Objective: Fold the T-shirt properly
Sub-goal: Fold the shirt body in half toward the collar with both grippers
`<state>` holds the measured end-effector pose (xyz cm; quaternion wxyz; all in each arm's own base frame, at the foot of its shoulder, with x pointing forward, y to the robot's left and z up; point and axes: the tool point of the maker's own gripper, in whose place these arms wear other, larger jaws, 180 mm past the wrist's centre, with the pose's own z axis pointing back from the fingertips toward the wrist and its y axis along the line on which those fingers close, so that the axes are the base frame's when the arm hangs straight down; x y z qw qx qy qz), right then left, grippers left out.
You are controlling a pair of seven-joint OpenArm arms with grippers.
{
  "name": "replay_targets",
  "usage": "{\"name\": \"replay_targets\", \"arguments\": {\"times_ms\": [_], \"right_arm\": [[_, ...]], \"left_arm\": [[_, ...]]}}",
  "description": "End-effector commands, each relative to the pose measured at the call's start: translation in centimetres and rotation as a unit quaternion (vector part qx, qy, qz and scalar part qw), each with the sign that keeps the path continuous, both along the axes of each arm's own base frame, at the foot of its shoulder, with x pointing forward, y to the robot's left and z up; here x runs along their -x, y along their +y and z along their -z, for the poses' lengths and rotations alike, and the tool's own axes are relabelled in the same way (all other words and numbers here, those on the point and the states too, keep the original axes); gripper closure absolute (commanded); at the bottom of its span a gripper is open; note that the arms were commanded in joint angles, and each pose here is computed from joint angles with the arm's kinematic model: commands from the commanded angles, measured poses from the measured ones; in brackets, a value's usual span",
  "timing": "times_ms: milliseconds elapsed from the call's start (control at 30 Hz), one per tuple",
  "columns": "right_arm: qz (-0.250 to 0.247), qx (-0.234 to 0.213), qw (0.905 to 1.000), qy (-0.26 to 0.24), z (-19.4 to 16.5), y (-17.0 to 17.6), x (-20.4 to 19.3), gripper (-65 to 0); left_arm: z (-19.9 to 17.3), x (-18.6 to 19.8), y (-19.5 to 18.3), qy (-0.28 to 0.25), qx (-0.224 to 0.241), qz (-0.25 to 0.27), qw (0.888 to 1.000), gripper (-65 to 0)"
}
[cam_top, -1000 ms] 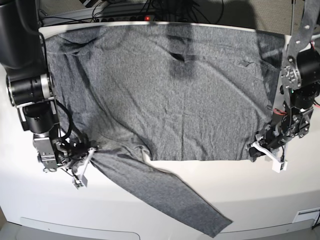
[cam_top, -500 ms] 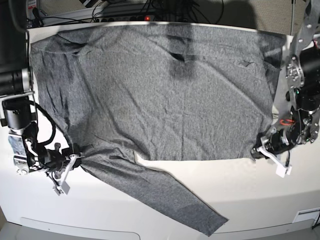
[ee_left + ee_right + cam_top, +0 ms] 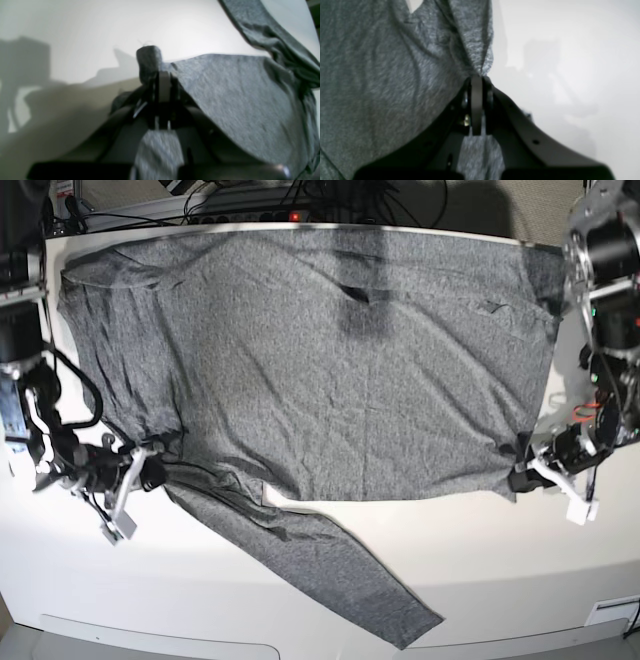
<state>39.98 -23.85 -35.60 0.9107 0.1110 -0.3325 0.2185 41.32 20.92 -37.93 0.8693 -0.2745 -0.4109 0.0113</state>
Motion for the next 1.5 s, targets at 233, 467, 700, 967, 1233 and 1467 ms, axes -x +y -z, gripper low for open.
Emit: {"name": "replay_targets", "arguments": {"times_ms": [233, 467, 700, 967, 1233, 1467], "right_arm": [[0.018, -0.011, 0.9982, -0.057, -2.7, -1.3, 4.7, 0.0], [0.061, -0.032, 0.9943, -0.081, -3.8, -1.8, 9.7, 0.0], [0.122, -0.037, 0.9867, -0.101, -4.9, -3.5, 13.6, 0.0], [0.176, -0.031, 0.9814, -0.068, -3.0, -5.8, 18.4, 0.0], [0.202, -0.024, 0.9783, -0.037, -1.0, -5.9, 20.9, 0.0], [0.202, -0.004, 0.9789, -0.031, -0.7, -6.3, 21.0, -23.2]], "left_arm": [[-4.5, 4.9, 1.2, -0.077, -0.031, 0.031, 0.996, 0.0], [-2.8, 10.3, 0.6, -0.044, -0.040, 0.048, 0.997, 0.0], [-4.5, 13.9, 1.8, -0.058, -0.055, 0.039, 0.996, 0.0], [-4.9, 17.6, 3.8, -0.044, -0.066, 0.012, 0.997, 0.0], [-3.2, 19.2, 4.1, -0.013, -0.090, 0.017, 0.996, 0.0], [-2.8, 19.4, 4.4, -0.007, -0.105, 0.019, 0.994, -27.1]]}}
